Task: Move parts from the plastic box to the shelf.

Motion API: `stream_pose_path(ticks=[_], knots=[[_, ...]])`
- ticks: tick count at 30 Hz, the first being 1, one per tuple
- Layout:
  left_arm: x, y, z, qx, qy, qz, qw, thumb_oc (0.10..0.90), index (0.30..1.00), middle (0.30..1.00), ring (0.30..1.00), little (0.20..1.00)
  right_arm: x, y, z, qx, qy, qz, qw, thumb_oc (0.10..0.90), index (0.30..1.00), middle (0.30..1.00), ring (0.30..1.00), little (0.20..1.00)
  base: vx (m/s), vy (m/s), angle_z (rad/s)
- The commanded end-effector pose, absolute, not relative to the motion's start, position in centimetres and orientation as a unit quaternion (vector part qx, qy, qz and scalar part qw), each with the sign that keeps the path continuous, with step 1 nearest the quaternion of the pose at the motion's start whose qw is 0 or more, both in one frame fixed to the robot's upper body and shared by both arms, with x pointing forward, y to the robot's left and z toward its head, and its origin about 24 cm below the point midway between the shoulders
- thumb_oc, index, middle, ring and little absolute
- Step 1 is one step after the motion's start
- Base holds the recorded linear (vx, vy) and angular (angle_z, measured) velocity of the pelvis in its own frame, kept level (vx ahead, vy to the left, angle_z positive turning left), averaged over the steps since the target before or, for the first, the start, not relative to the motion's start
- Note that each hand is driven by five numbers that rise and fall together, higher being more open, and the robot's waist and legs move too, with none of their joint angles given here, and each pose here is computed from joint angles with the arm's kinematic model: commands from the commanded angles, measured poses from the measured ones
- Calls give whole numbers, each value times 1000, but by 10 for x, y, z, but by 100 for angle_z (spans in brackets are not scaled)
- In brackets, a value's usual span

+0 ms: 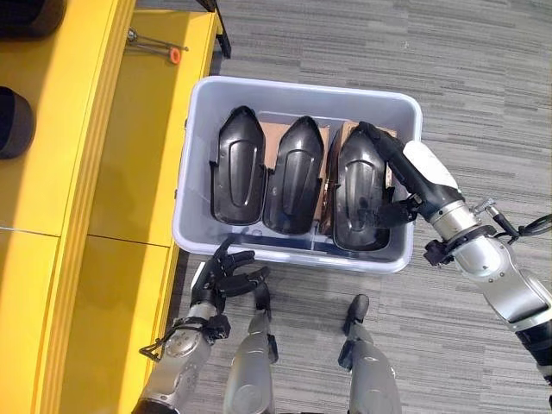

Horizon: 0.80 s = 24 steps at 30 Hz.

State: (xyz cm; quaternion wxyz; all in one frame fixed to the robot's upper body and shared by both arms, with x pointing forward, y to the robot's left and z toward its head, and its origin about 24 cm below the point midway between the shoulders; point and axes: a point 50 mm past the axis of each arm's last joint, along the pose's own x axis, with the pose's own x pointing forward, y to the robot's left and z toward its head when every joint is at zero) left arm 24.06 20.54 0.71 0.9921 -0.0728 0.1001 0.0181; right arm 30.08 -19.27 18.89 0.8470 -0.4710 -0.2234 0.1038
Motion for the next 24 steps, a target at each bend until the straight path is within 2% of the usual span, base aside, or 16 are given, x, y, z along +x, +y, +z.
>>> stream_pose_path(ticks=[1, 24], knots=[[247, 199, 40, -106, 13, 2, 994, 900, 1000, 1000, 1000, 1000, 299, -174, 237, -475, -339, 78, 808, 900, 1000, 1000, 1000, 1000, 0, 0, 0], [242, 204, 55, -123, -25, 34, 991, 900, 1000, 1000, 1000, 1000, 273, -157, 190, -396, -325, 87, 854, 900, 1000, 1000, 1000, 1000, 0, 0, 0]])
